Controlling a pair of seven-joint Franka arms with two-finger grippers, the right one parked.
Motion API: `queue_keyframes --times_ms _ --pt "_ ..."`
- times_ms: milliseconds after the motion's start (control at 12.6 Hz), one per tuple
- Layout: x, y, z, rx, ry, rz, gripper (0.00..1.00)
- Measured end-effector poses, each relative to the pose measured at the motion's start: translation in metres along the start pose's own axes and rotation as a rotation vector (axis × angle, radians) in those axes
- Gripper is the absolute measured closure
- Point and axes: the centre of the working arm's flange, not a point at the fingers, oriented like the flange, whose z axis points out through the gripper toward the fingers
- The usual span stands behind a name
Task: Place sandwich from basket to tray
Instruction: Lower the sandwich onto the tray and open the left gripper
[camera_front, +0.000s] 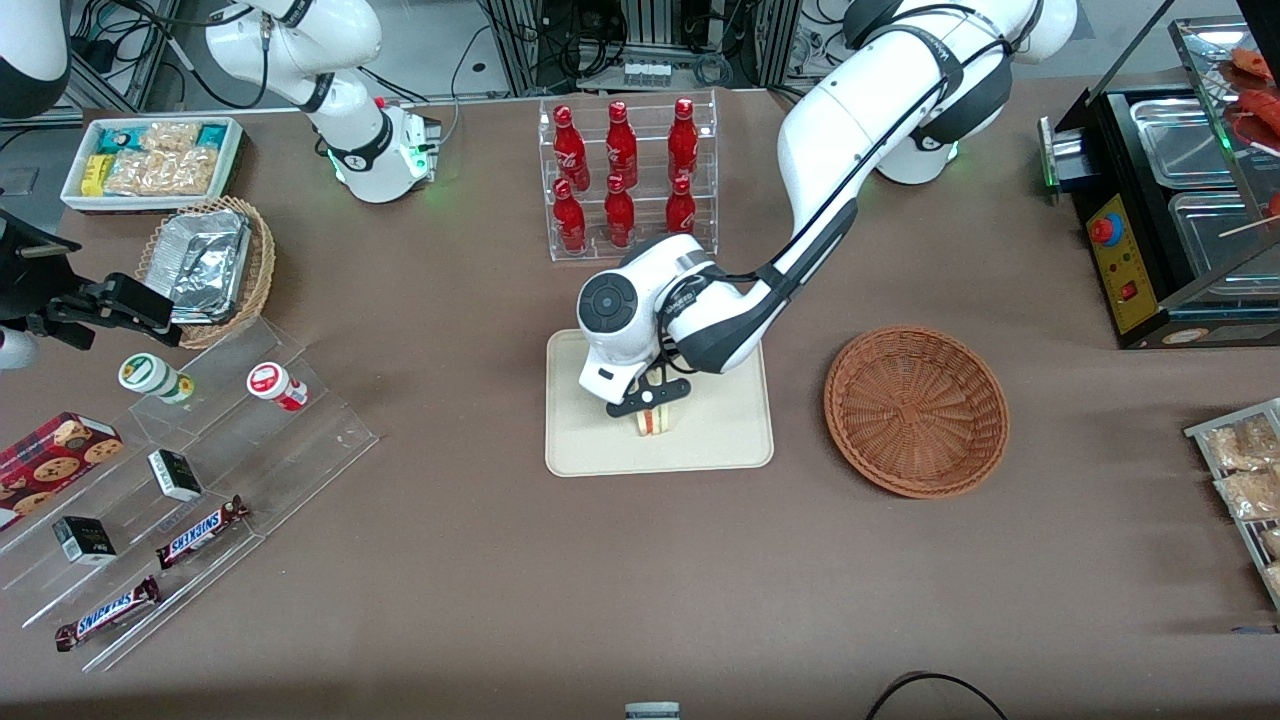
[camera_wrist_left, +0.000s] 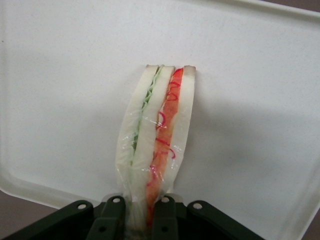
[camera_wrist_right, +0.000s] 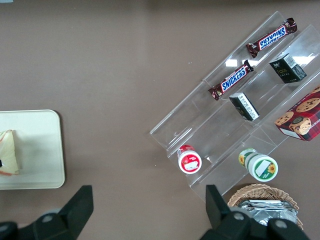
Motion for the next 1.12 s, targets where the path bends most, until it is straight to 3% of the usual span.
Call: queue_keyframes --times_ms 319,558,796,1115 --pt "0.005 -0.001 -0.019 -0.026 0.018 -0.010 0.37" --pt "0.005 -0.005 -0.074 -0.079 0.070 -0.017 0.01" --pt "0.003 -0.021 -0.120 -0.069 0.106 -0.027 0.00" --pt "0.039 -0.064 -0.152 -0.008 0.121 -0.102 0.00"
